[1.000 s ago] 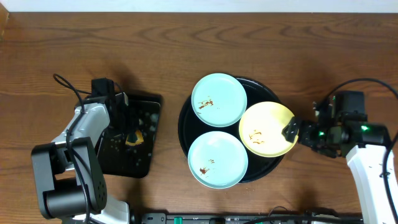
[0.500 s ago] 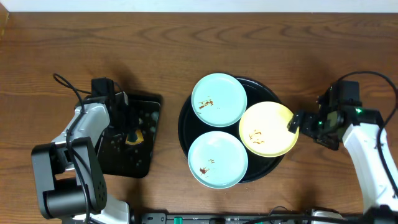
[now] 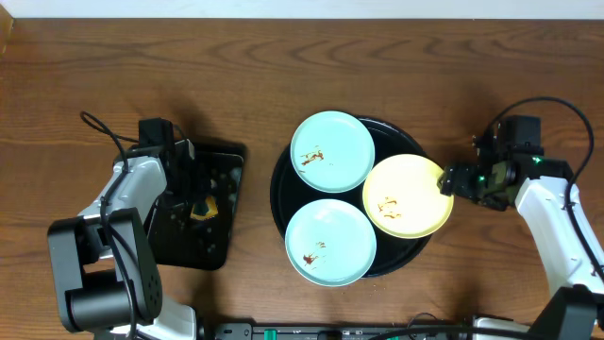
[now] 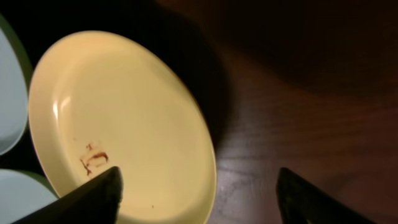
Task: Clean dirty plates on tray and stack at the side
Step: 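Reach the right gripper to the yellow plate's right rim and grasp, then tilt the yellow plate up with the right gripper, pulling the tray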
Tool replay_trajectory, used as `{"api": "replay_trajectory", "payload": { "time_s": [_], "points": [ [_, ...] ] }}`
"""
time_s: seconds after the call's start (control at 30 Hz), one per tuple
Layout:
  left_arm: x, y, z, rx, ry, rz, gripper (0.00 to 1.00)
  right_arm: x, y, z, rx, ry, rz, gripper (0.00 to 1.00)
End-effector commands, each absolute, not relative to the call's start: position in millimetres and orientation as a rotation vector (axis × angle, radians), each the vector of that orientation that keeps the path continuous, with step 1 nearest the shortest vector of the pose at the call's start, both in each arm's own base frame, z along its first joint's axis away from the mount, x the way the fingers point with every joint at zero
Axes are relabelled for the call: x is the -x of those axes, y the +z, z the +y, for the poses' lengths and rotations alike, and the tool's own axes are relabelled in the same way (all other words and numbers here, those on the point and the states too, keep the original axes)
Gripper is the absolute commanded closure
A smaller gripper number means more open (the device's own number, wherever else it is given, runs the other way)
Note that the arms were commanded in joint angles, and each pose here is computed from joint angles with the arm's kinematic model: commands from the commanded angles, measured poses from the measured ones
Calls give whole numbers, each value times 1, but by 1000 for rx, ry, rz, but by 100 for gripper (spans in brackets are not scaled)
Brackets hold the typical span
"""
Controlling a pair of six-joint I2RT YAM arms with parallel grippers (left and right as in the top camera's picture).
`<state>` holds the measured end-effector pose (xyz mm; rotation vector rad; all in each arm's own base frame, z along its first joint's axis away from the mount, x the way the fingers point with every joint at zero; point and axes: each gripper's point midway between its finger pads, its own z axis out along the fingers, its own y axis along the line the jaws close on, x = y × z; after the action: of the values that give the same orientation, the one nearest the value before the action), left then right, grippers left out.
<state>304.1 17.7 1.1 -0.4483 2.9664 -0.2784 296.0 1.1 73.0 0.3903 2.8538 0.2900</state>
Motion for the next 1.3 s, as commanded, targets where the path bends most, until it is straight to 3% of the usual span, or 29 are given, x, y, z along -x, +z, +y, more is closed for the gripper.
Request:
{"api": "replay_trajectory", "payload": {
  "time_s": [0.0, 0.03, 0.07, 0.13, 0.3, 0.7, 1.27],
  "points": [
    [-307, -1, 18, 466, -292, 2964, 92, -301, 69, 4, -357, 339, 2851, 16],
    [-307, -1, 18, 466, -292, 2965, 92, -303, 66, 6, -356, 354, 2851, 23],
    [-307, -1, 18, 466, -292, 2965, 92, -304, 64, 7, -355, 367, 2850, 21],
    [-307, -1, 18, 467, -292, 2965, 92, -305, 59, 10, -352, 396, 2855, 7],
    [-307, -1, 18, 467, -292, 2965, 92, -306, 49, 14, -352, 435, 2880, 1],
    [-306, -1, 18, 467, -292, 2968, 92, -305, 47, 18, -456, 480, 2883, 19],
    [-306, -1, 18, 461, -292, 2969, 91, -300, 41, 21, -527, 508, 2884, 19]
  ]
}}
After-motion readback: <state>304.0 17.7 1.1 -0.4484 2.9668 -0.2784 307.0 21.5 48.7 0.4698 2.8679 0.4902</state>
